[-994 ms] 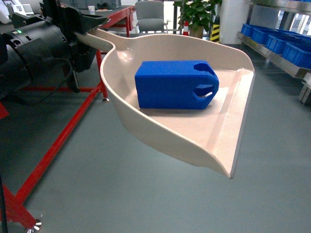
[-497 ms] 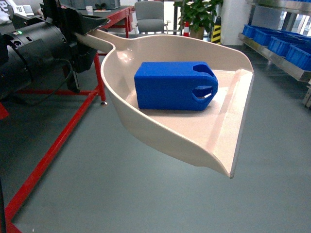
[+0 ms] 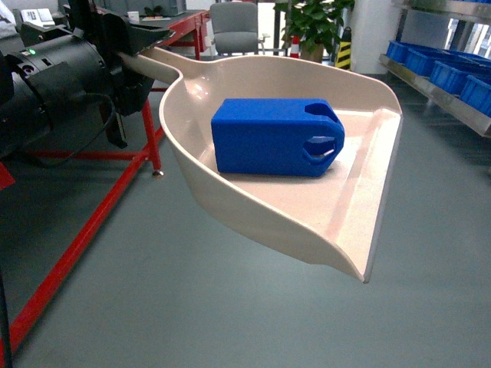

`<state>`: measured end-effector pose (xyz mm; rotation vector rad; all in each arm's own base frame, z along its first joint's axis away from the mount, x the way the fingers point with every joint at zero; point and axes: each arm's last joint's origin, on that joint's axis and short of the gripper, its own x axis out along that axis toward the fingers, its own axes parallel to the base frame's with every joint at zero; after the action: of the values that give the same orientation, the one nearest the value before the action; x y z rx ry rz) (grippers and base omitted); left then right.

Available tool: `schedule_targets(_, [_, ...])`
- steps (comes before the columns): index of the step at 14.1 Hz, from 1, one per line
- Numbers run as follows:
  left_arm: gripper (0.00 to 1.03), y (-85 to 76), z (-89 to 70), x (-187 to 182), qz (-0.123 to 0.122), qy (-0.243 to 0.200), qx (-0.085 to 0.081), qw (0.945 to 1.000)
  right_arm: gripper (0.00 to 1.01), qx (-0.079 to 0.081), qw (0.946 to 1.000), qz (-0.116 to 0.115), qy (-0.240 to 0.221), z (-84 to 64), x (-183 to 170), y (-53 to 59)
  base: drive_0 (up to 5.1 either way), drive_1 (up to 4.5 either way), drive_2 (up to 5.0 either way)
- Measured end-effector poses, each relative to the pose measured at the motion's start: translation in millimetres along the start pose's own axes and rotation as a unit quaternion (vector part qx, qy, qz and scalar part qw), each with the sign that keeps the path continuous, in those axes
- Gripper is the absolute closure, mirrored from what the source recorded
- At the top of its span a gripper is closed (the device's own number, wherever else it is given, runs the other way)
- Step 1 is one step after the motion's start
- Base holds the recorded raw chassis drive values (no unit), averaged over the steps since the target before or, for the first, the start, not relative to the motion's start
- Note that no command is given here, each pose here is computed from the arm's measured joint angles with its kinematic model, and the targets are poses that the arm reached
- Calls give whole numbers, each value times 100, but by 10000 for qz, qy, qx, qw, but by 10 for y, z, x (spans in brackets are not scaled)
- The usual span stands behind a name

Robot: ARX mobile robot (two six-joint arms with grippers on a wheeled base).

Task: Place part in tray to right shelf

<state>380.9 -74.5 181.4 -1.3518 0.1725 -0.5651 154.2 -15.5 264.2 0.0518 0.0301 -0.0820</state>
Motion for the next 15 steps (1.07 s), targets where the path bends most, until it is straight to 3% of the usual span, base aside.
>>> schedule_targets(15, [91, -6, 3, 0, -31, -11, 12, 10000, 3, -1, 10000, 1, -29, 5, -2, 0, -3, 430, -437])
